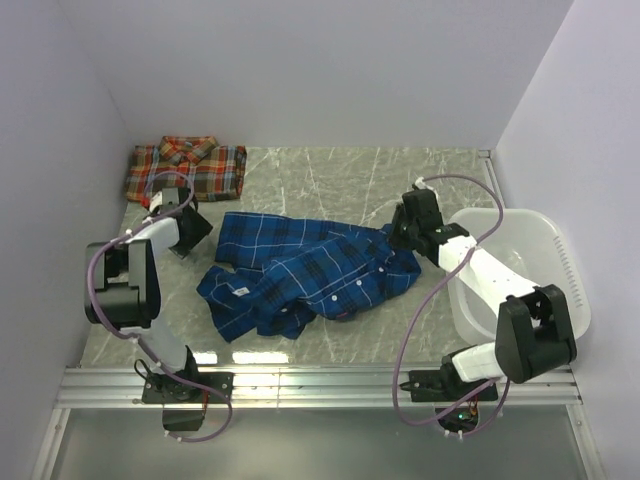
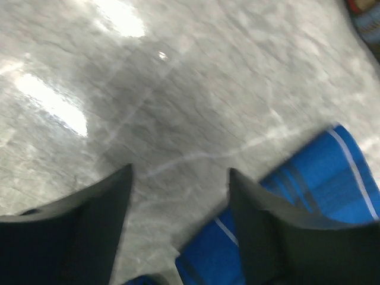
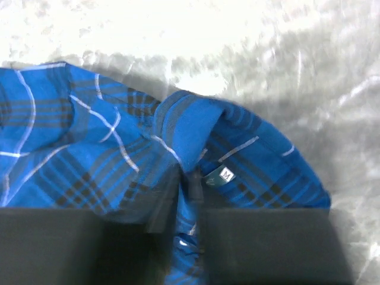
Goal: Fold and stack the long sleeve shirts
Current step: Flatten the shirt out
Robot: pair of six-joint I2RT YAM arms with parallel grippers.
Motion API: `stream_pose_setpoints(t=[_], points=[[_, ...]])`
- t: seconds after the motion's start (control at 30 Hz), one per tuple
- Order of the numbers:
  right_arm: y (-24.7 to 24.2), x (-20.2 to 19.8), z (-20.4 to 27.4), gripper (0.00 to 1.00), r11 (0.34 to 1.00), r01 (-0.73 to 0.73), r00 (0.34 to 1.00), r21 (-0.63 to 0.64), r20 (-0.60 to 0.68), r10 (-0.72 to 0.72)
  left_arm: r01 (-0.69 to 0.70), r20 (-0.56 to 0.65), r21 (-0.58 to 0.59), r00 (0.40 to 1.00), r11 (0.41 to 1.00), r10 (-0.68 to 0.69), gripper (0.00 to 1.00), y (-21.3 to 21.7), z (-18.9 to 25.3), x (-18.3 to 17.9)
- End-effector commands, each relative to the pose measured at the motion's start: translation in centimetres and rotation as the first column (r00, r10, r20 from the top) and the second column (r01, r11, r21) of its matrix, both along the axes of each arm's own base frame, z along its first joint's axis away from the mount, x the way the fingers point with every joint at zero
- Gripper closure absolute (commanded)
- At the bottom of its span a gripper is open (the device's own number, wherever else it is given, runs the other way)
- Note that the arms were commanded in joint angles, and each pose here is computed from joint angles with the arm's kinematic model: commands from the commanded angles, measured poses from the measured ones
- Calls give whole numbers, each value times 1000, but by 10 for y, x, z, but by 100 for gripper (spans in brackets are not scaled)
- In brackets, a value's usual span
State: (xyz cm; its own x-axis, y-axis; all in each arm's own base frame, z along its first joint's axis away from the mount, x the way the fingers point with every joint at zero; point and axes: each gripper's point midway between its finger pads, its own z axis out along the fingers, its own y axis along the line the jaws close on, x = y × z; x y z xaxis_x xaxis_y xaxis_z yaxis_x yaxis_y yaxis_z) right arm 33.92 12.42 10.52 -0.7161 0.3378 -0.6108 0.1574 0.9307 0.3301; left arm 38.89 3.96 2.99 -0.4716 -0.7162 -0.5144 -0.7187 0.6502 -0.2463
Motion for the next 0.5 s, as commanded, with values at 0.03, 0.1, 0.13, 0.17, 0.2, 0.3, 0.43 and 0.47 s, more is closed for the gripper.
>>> stream_pose_setpoints(t=[0.03, 0.1, 0.13, 0.17, 0.2, 0.3, 0.43, 0.47], points=[[4, 9, 26, 52, 996, -85, 995, -38, 46, 87, 100, 116, -43, 989, 994, -94, 22, -21, 46, 5], [18, 3, 37, 35, 984, -173, 981, -49, 84, 177, 178, 160, -66, 973, 982, -166, 13, -38, 64, 0], [22, 1, 51, 32, 980, -194, 973, -52, 121, 199, 210, 167, -70, 966, 975, -196, 11, -46, 69, -3], [23, -2, 57, 29, 977, -203, 968, -70, 136, 211, 253, 189, -75, 953, 965, -235, 8, -55, 79, -7], [38, -8, 66, 29, 963, -260, 950, -74, 161, 269, 266, 171, -76, 953, 961, -250, 7, -59, 78, -15], [78, -25, 108, 29, 883, -443, 842, -151, 269, 468, 347, 154, -82, 931, 934, -332, 6, -85, 76, -41], [138, -47, 137, 30, 781, -602, 716, -166, 318, 621, 394, 161, -114, 913, 912, -375, 7, -111, 71, -70], [148, -50, 139, 30, 765, -622, 699, -168, 320, 639, 395, 164, -124, 913, 911, -373, 7, -116, 70, -74]])
